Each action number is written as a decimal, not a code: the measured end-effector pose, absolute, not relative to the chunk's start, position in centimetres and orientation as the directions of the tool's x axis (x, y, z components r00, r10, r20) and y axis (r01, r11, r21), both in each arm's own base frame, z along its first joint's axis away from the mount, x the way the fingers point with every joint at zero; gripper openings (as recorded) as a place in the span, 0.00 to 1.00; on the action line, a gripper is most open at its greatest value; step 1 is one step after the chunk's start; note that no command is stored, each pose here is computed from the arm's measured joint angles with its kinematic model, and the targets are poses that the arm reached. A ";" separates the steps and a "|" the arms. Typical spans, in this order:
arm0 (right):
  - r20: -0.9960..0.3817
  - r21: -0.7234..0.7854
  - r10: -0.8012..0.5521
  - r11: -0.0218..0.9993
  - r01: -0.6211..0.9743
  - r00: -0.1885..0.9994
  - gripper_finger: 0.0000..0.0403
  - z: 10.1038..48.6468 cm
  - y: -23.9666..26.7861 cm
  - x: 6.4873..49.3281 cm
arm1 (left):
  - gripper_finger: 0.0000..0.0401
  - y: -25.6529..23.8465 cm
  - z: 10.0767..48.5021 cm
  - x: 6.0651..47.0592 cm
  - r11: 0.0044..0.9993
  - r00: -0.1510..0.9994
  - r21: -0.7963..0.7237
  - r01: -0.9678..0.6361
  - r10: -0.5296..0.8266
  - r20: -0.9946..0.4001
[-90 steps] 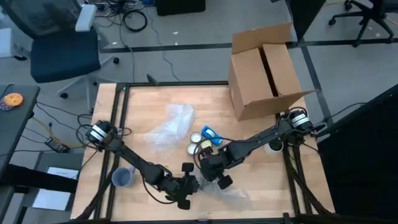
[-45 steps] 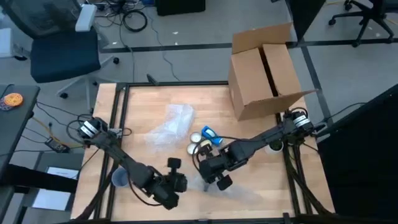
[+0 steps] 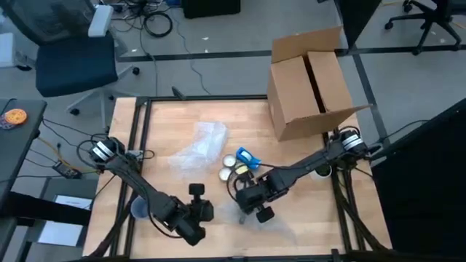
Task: Wrap mug
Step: Wrap the black mug with the transparent bubble wrap
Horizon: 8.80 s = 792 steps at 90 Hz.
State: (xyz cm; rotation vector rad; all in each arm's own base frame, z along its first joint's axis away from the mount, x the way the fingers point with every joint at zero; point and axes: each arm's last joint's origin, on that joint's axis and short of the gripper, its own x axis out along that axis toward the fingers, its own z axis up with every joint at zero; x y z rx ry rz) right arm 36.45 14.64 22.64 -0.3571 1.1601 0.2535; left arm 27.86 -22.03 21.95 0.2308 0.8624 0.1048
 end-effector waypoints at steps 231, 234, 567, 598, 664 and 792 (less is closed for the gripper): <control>-0.907 -0.064 0.058 0.960 -0.274 0.416 0.00 19.8 13.6 36.6 | 0.00 -22.0 25.6 32.4 0.932 0.662 0.351 0.095 0.204 -0.721; -0.909 -0.067 0.058 0.957 -0.281 0.413 0.00 19.9 13.7 36.6 | 0.00 -22.2 25.5 32.0 0.927 0.651 0.364 0.092 0.221 -0.726; -0.947 0.268 0.073 0.715 0.646 0.311 0.26 25.8 26.6 20.6 | 0.30 -17.5 21.4 28.2 0.924 0.612 0.227 0.308 -0.010 -0.791; -0.959 0.252 0.094 0.718 0.649 0.269 0.26 25.8 25.7 21.7 | 0.30 -17.6 21.6 28.4 0.935 0.627 0.208 0.288 -0.020 -0.779; -0.936 0.329 0.150 0.697 0.637 0.318 0.25 23.5 26.5 21.8 | 0.30 -18.0 21.7 28.4 0.934 0.644 0.202 0.295 -0.038 -0.764; -0.810 0.567 0.267 0.583 0.581 0.523 0.17 26.3 26.6 22.3 | 0.30 -18.2 21.8 28.5 0.936 0.659 0.196 0.292 -0.048 -0.751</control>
